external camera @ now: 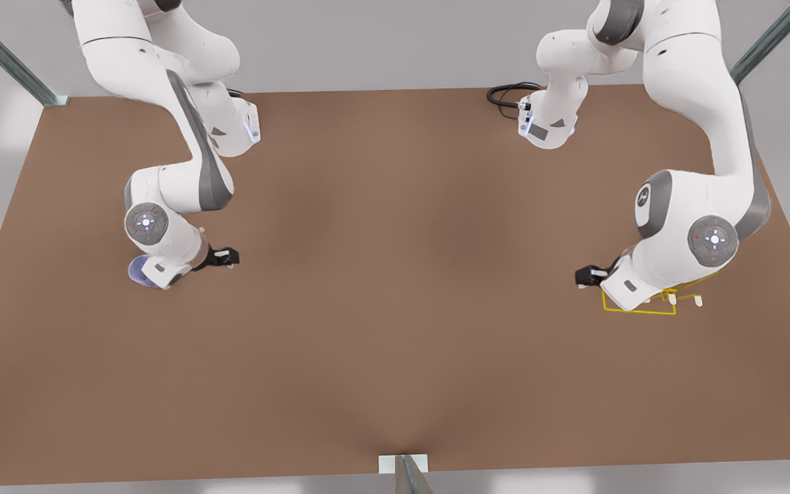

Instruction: Place the cup on the cup holder

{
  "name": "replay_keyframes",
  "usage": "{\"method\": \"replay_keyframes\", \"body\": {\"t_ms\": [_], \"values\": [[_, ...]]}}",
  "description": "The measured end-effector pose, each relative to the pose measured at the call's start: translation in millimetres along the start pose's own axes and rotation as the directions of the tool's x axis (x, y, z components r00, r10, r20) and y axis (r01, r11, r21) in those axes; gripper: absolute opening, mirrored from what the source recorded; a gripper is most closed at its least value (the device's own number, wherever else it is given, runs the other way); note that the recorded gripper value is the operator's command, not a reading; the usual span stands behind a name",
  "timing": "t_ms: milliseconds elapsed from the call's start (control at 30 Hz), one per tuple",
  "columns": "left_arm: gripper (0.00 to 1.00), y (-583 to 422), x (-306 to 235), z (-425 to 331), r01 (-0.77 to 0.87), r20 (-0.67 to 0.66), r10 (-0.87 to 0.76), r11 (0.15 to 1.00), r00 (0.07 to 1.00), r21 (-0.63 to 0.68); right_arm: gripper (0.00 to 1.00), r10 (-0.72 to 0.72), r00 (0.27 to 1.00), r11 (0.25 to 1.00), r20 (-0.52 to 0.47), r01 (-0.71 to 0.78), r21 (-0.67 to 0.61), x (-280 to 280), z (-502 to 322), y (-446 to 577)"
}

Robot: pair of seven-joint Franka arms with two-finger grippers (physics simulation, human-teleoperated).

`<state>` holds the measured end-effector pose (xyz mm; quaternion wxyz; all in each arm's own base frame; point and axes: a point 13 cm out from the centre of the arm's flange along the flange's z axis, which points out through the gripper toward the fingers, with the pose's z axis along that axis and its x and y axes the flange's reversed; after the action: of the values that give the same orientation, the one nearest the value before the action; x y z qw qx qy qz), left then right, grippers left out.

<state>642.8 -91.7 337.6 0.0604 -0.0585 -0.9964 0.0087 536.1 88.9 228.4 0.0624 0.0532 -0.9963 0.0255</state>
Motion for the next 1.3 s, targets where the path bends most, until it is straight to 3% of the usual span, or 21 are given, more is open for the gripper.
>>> {"method": "replay_keyframes", "body": {"t_ms": [233, 767, 967, 1067, 1133, 1200, 1300], "values": [[1.00, -1, -4, 17, 0.005, -0.015, -0.005, 1.000, 1.000, 0.007, 1.00, 0.153, 0.988, 0.988, 0.034, -0.153, -0.018, -2, 28, -73], [1.00, -7, -3, 17, 0.009, -0.008, -0.009, 1.000, 1.000, 0.001, 1.00, 0.182, 0.983, 0.983, 0.032, -0.183, 0.030, 37, 103, -159], [1.00, -7, -1, 11, 0.015, -0.007, -0.015, 1.000, 1.000, -0.001, 1.00, 0.180, 0.984, 0.984, -0.012, -0.179, 0.022, 52, 137, -167], [1.00, -6, 1, 10, 0.018, -0.008, -0.018, 1.000, 1.000, -0.003, 0.87, 0.180, 0.984, 0.984, -0.018, -0.179, 0.017, 55, 146, -172], [1.00, -6, 1, 9, 0.019, -0.008, -0.019, 1.000, 1.000, -0.004, 0.42, 0.175, 0.984, 0.985, -0.021, -0.174, 0.016, 57, 148, -173], [1.00, -6, 2, 8, 0.021, -0.009, -0.021, 1.000, 1.000, -0.004, 0.24, 0.170, 0.985, 0.985, -0.024, -0.169, 0.015, 59, 149, -174], [1.00, -6, 3, 8, 0.022, -0.011, -0.022, 1.000, 1.000, -0.004, 0.21, 0.173, 0.984, 0.985, -0.031, -0.173, 0.014, 63, 146, -181]]}}
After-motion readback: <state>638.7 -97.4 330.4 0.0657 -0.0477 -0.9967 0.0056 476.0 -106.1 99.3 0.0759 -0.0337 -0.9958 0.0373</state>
